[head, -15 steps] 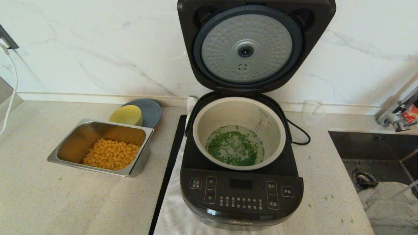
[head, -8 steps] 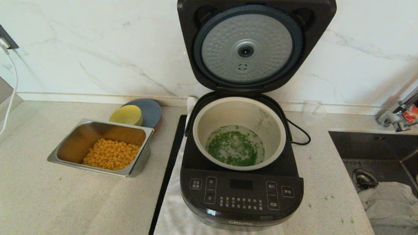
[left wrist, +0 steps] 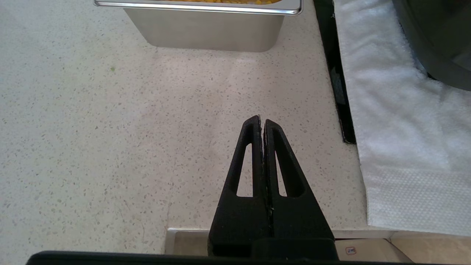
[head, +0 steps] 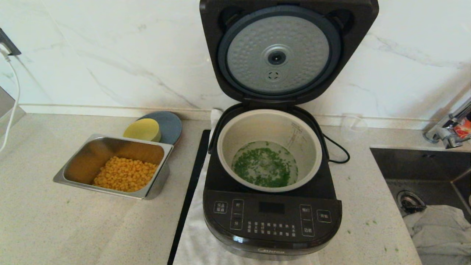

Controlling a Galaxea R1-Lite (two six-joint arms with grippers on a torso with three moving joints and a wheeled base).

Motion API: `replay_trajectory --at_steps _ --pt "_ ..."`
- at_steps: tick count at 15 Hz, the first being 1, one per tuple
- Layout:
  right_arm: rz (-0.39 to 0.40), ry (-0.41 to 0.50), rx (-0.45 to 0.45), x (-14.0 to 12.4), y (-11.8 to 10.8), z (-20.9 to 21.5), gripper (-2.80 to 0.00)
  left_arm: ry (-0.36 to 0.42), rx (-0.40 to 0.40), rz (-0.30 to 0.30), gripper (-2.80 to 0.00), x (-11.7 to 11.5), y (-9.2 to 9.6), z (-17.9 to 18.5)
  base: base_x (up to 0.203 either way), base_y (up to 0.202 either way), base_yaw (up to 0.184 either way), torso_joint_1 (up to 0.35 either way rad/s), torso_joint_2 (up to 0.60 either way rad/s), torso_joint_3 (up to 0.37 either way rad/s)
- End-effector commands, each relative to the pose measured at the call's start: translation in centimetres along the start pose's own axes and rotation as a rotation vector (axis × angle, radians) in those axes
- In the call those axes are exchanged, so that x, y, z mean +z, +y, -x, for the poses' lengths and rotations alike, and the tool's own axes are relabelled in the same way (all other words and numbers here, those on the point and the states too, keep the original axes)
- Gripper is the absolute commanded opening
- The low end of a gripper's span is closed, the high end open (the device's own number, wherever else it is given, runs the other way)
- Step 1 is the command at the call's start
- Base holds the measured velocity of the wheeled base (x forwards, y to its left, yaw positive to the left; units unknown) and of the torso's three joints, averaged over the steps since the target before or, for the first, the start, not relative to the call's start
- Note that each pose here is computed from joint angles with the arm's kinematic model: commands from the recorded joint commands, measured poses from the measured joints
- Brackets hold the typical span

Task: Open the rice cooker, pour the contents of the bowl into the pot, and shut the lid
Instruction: Fill a bowl with water from the tap, then pour the water from the bowl into the rice cooker

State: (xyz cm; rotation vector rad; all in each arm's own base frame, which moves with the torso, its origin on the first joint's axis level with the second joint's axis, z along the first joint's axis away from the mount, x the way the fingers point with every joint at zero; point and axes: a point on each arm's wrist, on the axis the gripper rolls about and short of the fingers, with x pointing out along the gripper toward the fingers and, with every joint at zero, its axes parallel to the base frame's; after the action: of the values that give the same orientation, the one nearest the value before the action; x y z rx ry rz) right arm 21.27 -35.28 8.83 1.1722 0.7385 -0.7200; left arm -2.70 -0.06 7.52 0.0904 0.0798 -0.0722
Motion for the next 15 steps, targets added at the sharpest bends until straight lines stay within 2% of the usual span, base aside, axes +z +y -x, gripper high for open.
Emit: replay_trajectory --at_steps 1,9,12,15 --pt "0.030 -0.001 0.013 -1.3 0.8 1.9 -2.80 0.001 -0.001 0.000 -2.80 0.0 0.0 0.0 0.000 0.000 0.000 0.000 0.00 0.000" --pt "0.335 0.006 0.145 -11.8 7.7 10.0 -2.80 0.001 -0.001 0.000 -2.80 0.0 0.0 0.0 0.000 0.000 0.000 0.000 0.00 0.000" --pt "0.494 0.027 0.218 -16.9 10.8 12.6 -2.80 0.001 -0.001 0.000 -2.80 0.0 0.0 0.0 0.000 0.000 0.000 0.000 0.00 0.000" --pt "0.654 0.065 0.251 -21.9 13.4 14.4 -2.80 0.000 -0.001 0.000 -2.80 0.0 0.0 0.0 0.000 0.000 0.000 0.000 0.00 0.000"
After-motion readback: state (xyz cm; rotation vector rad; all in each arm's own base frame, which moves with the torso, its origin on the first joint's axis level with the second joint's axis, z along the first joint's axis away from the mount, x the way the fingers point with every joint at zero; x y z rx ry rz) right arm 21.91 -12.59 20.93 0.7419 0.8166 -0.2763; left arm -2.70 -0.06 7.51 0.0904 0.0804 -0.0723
